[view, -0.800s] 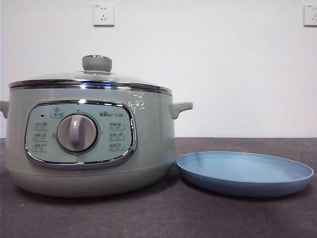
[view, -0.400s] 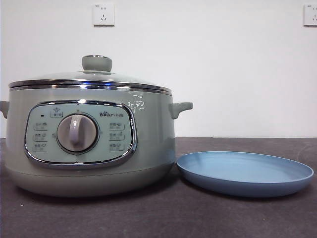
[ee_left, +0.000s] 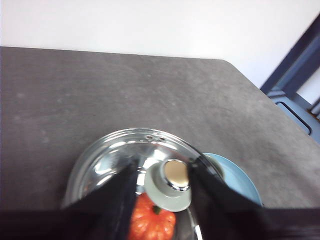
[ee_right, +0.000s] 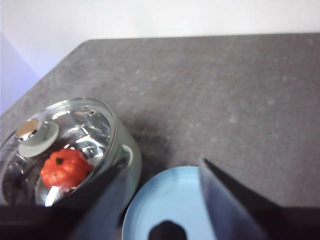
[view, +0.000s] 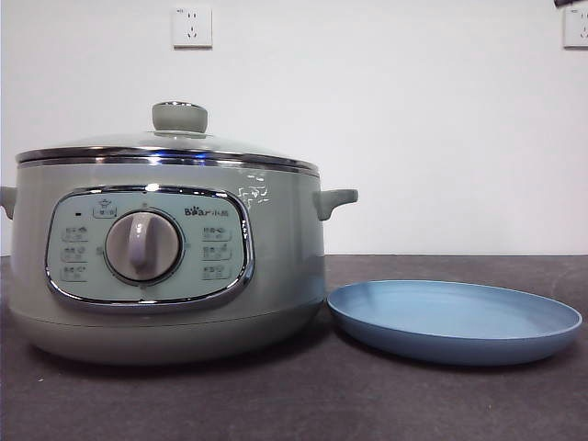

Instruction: Take the pumpkin out from the steamer,put the pumpkin in the blue plate,close the lid

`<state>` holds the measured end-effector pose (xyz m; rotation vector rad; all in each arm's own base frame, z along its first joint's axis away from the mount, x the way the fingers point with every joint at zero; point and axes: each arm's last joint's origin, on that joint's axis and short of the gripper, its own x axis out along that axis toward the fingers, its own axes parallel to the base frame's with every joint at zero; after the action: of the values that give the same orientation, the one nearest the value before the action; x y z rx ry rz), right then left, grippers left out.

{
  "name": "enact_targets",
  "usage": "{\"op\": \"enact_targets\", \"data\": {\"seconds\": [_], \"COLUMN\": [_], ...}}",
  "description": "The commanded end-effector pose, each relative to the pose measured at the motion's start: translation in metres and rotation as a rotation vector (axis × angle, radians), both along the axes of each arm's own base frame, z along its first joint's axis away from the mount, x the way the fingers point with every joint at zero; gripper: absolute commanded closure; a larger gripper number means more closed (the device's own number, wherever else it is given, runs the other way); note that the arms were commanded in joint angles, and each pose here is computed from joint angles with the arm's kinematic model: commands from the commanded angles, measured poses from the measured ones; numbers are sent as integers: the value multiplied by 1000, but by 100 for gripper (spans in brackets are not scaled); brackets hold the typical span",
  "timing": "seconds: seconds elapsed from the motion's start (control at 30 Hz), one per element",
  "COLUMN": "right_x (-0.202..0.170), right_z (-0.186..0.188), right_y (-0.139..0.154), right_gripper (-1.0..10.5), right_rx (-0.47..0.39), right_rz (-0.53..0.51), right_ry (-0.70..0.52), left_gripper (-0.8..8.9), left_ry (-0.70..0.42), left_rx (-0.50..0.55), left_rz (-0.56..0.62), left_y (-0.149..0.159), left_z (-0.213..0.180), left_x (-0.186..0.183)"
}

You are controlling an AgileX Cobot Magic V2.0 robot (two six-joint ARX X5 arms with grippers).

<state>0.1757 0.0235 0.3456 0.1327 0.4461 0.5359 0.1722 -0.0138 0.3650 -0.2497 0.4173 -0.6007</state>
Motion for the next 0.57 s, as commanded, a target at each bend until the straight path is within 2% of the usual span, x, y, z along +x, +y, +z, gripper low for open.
{"op": "enact_targets", "data": {"seconds": [0.03, 0.33, 0.57], "right_x": [1, 1, 0], "right_z": [-1, -1, -2], "right_y": [1, 1, 1], "right_gripper": [402, 407, 410], "right_rx": [-7, 5, 20], "right_rz": [9, 6, -1], "right_ry": [9, 21, 40], "left_gripper": [345, 346, 346], "left_ry": [9, 10, 65], "left_rx": [11, 58, 98], "left_rz": [-31, -45, -88], "left_y": [-5, -28, -57], "left_z": [-3, -6, -19], "left_x": [3, 12, 33]}}
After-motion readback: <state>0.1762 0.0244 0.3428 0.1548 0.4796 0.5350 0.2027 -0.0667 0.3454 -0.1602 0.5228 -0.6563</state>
